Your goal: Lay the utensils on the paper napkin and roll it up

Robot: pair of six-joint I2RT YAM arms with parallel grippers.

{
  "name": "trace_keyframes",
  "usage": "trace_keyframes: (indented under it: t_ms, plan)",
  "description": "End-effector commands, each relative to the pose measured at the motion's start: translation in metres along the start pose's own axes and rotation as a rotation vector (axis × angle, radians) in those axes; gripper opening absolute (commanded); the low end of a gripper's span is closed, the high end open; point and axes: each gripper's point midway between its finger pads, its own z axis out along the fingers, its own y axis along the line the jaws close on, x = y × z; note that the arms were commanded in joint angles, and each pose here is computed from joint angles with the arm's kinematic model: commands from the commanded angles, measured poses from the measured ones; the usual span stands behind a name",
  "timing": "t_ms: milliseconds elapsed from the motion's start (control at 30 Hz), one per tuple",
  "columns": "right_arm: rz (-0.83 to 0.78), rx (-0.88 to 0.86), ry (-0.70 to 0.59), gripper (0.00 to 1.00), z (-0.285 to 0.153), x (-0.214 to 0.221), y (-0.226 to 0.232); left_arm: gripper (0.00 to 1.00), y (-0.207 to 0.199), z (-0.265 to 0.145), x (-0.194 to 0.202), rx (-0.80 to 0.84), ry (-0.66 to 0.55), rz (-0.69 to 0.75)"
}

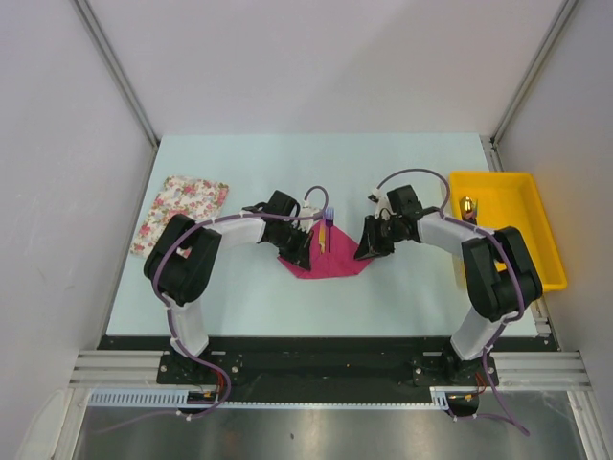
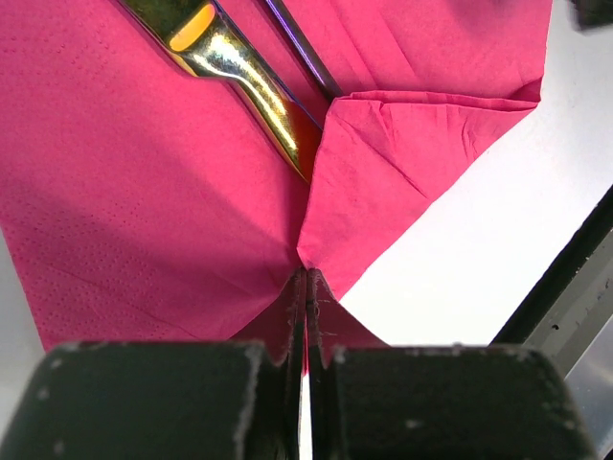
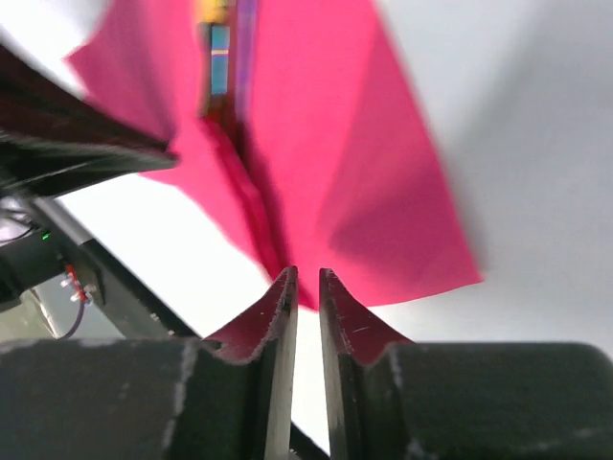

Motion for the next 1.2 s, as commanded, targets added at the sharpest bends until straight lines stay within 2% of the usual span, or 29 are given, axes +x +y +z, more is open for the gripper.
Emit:
trace_keyframes:
  t_ms: [0, 100, 333, 800, 933, 1000, 1167]
  plan:
    - [-0.124, -0.132, -0.063, 0.22, -0.023, -0.008, 0.050, 0.00, 0.009, -0.002, -0.005, -0.046, -0.010, -0.001]
    - [-0.161, -0.162, -0.033, 0.21, -0.018, 0.005, 0.069, 0.00, 0.009, -0.001, -0.004, -0.041, -0.007, -0.011]
    - [-0.119, -0.178, 0.041, 0.20, 0.012, 0.025, 0.070, 0.00, 0.009, -0.002, -0.007, -0.037, -0.017, -0.009]
    - [-0.012, -0.092, 0.095, 0.20, 0.057, 0.027, 0.031, 0.01, 0.008, -0.006, -0.011, -0.021, -0.042, -0.028]
    - [0.023, -0.069, 0.110, 0.19, 0.058, 0.029, 0.019, 0.14, 0.001, -0.025, -0.019, 0.049, -0.127, -0.055]
    - [0.025, -0.062, 0.112, 0.19, 0.058, 0.030, 0.017, 0.22, -0.013, -0.048, -0.035, 0.118, -0.216, -0.023]
    - [0.025, -0.060, 0.112, 0.18, 0.057, 0.030, 0.016, 0.24, -0.056, -0.072, -0.039, 0.289, -0.257, 0.034]
